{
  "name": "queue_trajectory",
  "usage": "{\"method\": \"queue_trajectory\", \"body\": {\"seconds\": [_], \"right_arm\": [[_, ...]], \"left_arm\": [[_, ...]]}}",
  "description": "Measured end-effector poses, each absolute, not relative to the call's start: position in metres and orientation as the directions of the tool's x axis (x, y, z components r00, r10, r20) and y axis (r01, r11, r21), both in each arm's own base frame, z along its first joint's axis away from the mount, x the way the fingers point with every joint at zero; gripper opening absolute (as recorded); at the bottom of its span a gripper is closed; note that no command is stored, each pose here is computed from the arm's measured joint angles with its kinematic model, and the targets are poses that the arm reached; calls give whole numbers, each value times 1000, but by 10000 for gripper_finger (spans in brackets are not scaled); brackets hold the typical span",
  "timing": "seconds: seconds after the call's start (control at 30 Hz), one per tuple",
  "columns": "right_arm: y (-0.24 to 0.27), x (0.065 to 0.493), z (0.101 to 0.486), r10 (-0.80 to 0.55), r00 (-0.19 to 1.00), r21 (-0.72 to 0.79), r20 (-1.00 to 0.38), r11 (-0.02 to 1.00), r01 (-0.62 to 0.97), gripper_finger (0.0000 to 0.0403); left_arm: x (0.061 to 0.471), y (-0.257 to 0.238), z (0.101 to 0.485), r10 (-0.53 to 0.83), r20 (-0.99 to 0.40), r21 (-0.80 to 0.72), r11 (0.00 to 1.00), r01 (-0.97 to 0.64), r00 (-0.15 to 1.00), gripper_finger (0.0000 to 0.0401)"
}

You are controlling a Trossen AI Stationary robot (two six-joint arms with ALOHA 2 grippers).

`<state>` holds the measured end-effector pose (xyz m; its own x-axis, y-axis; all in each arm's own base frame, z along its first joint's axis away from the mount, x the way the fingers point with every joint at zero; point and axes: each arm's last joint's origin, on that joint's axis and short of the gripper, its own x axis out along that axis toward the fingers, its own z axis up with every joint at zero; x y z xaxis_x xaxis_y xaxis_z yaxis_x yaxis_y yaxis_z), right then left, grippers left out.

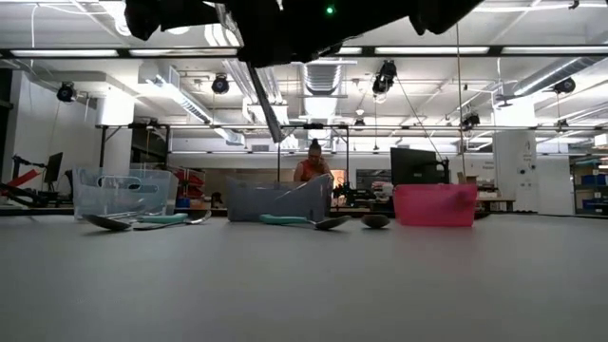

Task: Sort silverware by color (type)
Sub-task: Put the bottom blue patterned spoon into the black bin

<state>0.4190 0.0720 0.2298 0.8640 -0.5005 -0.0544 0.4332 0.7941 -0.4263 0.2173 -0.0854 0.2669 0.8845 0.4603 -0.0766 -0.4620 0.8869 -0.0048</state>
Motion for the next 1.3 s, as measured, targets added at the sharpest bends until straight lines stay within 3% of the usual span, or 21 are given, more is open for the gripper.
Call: {"method": "queue_trajectory", "body": {"seconds": [0.23,0.5,0.73,1.0,1.17,1.3], "right_arm": [[68,429,242,-517,848,-540,-119,750,382,13],[44,440,269,-553,765,-655,-330,717,236,13],[3,438,301,-529,679,-623,-509,770,133,13],[-56,437,334,-418,733,-532,-536,842,92,13],[-97,445,337,-399,743,-495,-537,863,106,13],[-129,459,323,-414,676,-511,-610,857,64,13]], "left_arm": [[217,-84,267,507,-70,28,862,-507,859,194],[210,-80,270,553,-75,118,831,-543,830,194],[192,-71,276,630,-83,182,772,-610,772,194],[178,-63,289,636,-59,226,759,-610,770,194],[173,-60,295,639,-47,271,748,-606,768,194],[170,-56,298,642,-41,317,735,-599,766,194]]}}
